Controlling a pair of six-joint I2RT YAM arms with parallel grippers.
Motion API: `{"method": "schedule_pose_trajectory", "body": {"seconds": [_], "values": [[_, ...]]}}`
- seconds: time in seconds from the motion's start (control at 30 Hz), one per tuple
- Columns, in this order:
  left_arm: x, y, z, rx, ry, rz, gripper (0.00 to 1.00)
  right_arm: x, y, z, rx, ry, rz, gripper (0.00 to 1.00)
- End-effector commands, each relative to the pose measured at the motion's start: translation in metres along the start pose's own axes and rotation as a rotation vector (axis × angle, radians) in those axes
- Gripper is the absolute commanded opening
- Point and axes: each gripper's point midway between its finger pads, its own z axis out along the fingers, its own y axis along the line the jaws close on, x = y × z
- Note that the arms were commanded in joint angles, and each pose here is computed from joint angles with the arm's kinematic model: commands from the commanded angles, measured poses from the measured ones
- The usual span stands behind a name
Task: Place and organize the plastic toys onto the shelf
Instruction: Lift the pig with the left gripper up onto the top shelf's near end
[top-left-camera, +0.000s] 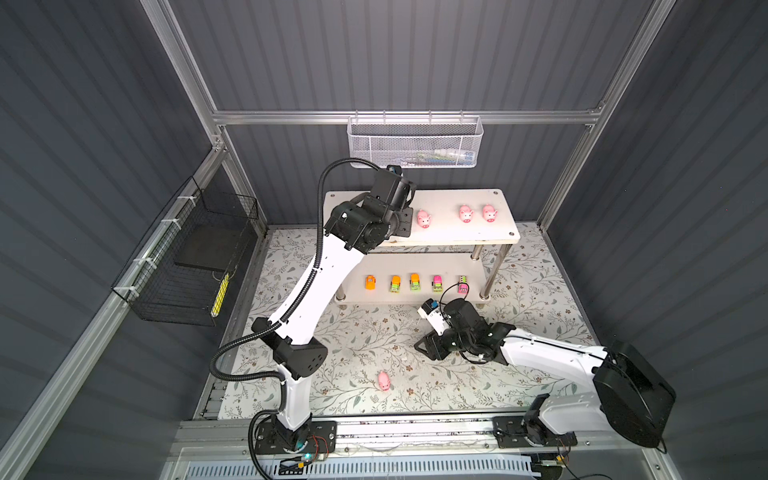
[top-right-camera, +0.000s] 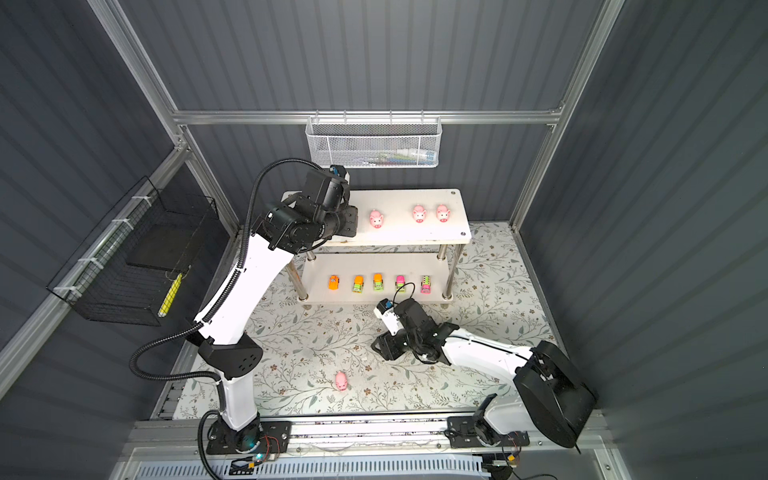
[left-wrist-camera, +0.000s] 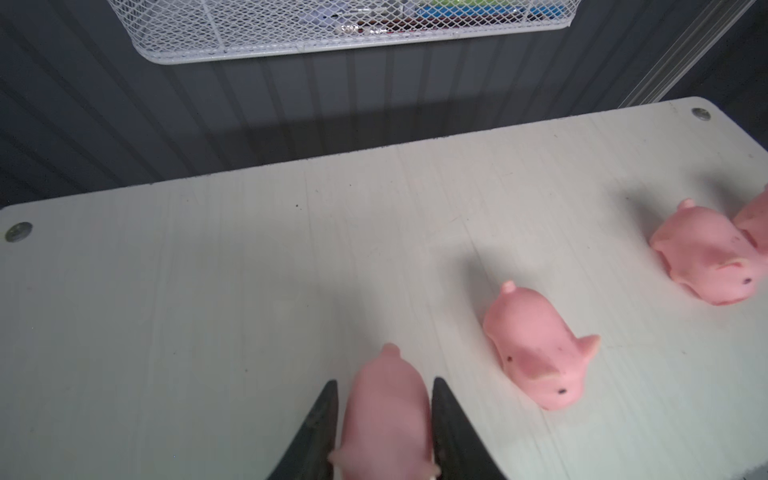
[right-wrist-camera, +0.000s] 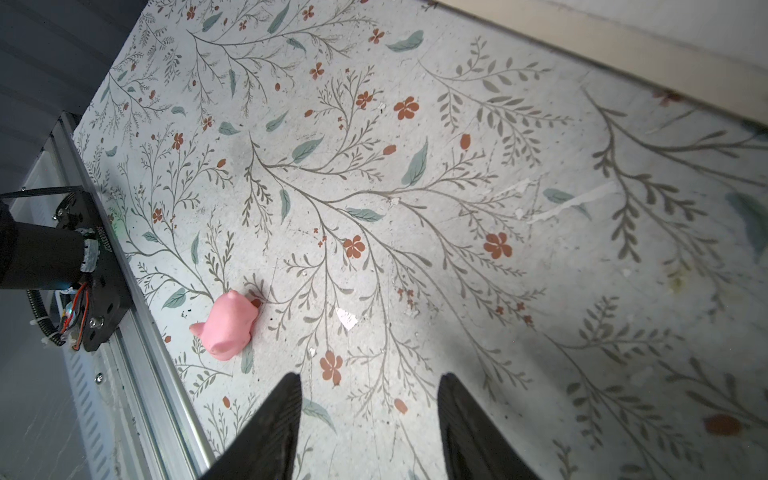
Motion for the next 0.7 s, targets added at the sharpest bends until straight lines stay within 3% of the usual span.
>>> {"method": "schedule_pose_trajectory", "body": {"seconds": [0.0,0.67], "values": [[-0.011,0.009,0.0,-0.019,-0.039,0.009,0.37,-0.008,-0.001,-0.001,0.013,-0.004,-0.007,0.55],[-0.007,0.02,0.017,-0.061,-0.067,0.016,0.37,-0.006,-0.002,0.005,0.011,0.012,0.009,0.55]]}}
